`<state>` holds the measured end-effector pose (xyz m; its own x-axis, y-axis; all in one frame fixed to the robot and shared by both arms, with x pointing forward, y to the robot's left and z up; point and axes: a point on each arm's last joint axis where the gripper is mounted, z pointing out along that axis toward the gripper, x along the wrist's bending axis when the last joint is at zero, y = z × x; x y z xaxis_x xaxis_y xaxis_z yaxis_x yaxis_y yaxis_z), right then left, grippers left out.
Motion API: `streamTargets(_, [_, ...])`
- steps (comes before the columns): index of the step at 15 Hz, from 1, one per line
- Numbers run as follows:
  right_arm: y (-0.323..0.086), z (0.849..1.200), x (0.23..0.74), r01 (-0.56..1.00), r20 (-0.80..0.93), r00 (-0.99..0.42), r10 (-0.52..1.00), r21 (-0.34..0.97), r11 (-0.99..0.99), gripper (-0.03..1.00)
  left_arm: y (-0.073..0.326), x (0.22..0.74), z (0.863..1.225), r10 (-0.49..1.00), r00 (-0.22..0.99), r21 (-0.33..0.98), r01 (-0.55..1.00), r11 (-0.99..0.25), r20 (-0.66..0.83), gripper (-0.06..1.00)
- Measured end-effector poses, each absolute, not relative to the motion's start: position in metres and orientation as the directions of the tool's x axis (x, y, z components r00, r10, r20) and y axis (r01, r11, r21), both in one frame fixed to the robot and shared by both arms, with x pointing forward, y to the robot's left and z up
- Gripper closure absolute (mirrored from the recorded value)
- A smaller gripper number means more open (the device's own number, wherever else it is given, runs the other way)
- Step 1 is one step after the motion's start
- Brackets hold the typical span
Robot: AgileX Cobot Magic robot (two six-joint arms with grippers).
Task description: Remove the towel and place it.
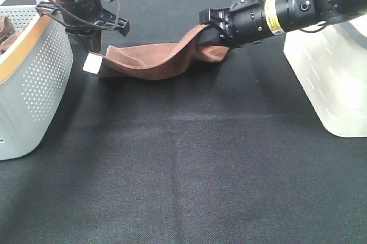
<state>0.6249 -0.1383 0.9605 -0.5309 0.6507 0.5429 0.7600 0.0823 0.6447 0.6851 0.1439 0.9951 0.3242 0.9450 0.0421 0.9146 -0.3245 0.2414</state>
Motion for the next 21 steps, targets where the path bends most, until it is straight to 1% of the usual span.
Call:
streamTargets(4, [-0.131, 0.966, 0.613, 0.841, 0.688, -0.479, 0.545, 0.537, 0.062, 0.97, 0.145, 0.683, 0.995, 0.945, 0.324, 0.210, 0.922, -0.326, 0.043, 0.94])
streamTargets(7, [-0.132, 0.959, 0.609, 0.863, 0.706, -0.447, 0.549, 0.503, 0.056, 0.97, 0.145, 0.682, 0.995, 0.945, 0.324, 0.210, 0.922, -0.325, 0.041, 0.94])
streamTargets(10, [-0.135, 0.940, 0.593, 0.901, 0.734, -0.392, 0.555, 0.428, 0.070, 0.97, 0.144, 0.682, 0.995, 0.945, 0.324, 0.211, 0.922, -0.324, 0.032, 0.94])
streamTargets(12, [-0.136, 0.937, 0.591, 0.882, 0.707, -0.435, 0.557, 0.461, 0.104, 0.97, 0.144, 0.682, 0.995, 0.945, 0.325, 0.211, 0.923, -0.323, 0.028, 0.94])
streamTargets(13, [-0.138, 0.937, 0.592, 0.858, 0.672, -0.471, 0.571, 0.500, 0.119, 0.97, 0.143, 0.682, 0.995, 0.946, 0.324, 0.211, 0.923, -0.321, 0.023, 0.94])
streamTargets(14, [-0.142, 0.944, 0.598, 0.791, 0.565, -0.539, 0.624, 0.595, 0.144, 0.97, 0.143, 0.682, 0.995, 0.946, 0.323, 0.211, 0.924, -0.320, 0.020, 0.94])
streamTargets(16, [-0.155, 0.962, 0.609, 0.654, 0.332, -0.589, 0.737, 0.731, 0.194, 0.97, 0.143, 0.682, 0.995, 0.946, 0.323, 0.211, 0.924, -0.320, 0.019, 0.94])
streamTargets(17, [-0.155, 0.962, 0.609, 0.654, 0.332, -0.589, 0.737, 0.731, 0.194, 0.97, 0.143, 0.682, 0.995, 0.946, 0.323, 0.211, 0.924, -0.320, 0.019, 0.94])
streamTargets(18, [-0.165, 0.975, 0.615, 0.571, 0.178, -0.570, 0.802, 0.788, 0.231, 0.97, 0.142, 0.682, 0.995, 0.946, 0.323, 0.214, 0.924, -0.318, 0.014, 0.94])
streamTargets(19, [-0.176, 0.996, 0.618, 0.479, 0.006, -0.512, 0.859, 0.832, 0.280, 0.97, 0.140, 0.682, 0.996, 0.947, 0.322, 0.231, 0.922, -0.312, -0.005, 0.94])
streamTargets(20, [-0.181, 1.008, 0.618, 0.442, -0.064, -0.473, 0.879, 0.846, 0.299, 0.97, 0.131, 0.682, 0.997, 0.945, 0.325, 0.262, 0.916, -0.303, -0.046, 0.94])
streamTargets(21, [-0.185, 1.018, 0.617, 0.420, -0.096, -0.432, 0.897, 0.858, 0.294, 0.97, 0.127, 0.683, 1.000, 0.943, 0.325, 0.288, 0.912, -0.293, -0.071, 0.94])
